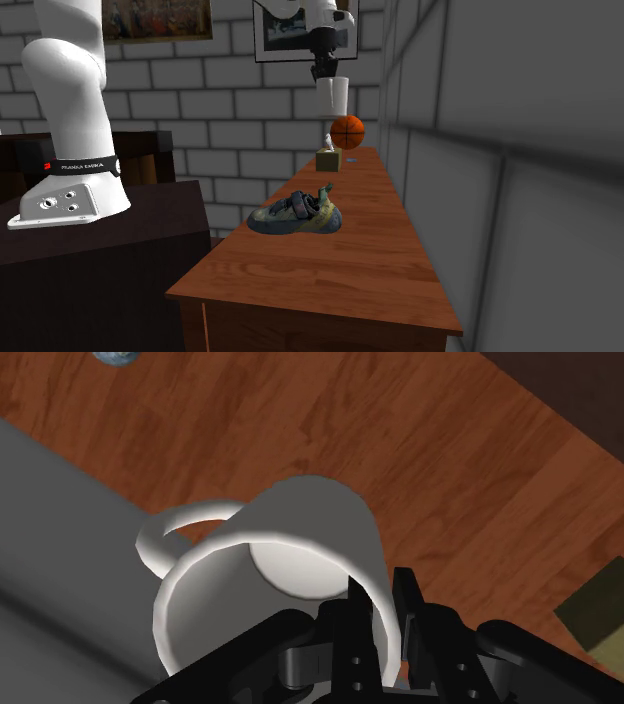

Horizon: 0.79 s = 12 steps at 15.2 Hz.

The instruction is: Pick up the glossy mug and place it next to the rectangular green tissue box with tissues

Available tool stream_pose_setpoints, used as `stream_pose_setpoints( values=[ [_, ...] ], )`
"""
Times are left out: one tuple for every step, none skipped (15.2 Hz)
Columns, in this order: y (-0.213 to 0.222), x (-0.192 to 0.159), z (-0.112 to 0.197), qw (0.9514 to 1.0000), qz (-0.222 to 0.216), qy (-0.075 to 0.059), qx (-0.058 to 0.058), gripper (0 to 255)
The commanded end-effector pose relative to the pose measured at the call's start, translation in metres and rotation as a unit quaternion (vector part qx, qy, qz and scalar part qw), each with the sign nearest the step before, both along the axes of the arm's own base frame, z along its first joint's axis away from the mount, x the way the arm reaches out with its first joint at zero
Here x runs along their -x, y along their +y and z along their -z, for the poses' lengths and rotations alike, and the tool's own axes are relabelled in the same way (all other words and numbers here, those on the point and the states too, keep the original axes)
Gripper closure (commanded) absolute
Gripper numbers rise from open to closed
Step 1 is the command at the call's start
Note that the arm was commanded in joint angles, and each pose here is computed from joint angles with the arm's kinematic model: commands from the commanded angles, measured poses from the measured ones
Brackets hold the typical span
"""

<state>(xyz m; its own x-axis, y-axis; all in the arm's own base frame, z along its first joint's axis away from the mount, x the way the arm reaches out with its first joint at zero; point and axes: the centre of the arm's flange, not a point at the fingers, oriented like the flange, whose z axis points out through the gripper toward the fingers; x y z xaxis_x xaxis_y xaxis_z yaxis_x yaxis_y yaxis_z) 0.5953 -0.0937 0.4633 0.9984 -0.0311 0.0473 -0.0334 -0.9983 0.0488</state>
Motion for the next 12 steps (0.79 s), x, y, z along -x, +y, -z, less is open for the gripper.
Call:
stream_pose_setpoints(
  values=[
    [0.025, -0.006, -0.001, 1.0000, 0.001, 0.000, 0.000, 255],
    [0.038, -0.010, -0.001, 1.0000, 0.001, 0.000, 0.000, 255],
    [0.050, -0.014, -0.001, 1.0000, 0.001, 0.000, 0.000, 255],
    [0.063, -0.018, -0.001, 1.0000, 0.001, 0.000, 0.000, 255],
    [0.075, -0.022, -0.001, 1.0000, 0.001, 0.000, 0.000, 255],
    [0.088, -0.027, -0.001, 1.0000, 0.001, 0.000, 0.000, 255],
    [0.100, -0.031, -0.001, 1.0000, 0.001, 0.000, 0.000, 255],
    [0.113, -0.035, -0.001, 1.0000, 0.001, 0.000, 0.000, 255],
    [0.125, -0.039, -0.001, 1.0000, 0.001, 0.000, 0.000, 255],
    [0.138, -0.043, -0.001, 1.0000, 0.001, 0.000, 0.000, 255],
    [0.150, -0.047, -0.001, 1.0000, 0.001, 0.000, 0.000, 255],
    [0.169, -0.053, -0.001, 1.0000, 0.001, 0.000, 0.000, 255]
  ],
)
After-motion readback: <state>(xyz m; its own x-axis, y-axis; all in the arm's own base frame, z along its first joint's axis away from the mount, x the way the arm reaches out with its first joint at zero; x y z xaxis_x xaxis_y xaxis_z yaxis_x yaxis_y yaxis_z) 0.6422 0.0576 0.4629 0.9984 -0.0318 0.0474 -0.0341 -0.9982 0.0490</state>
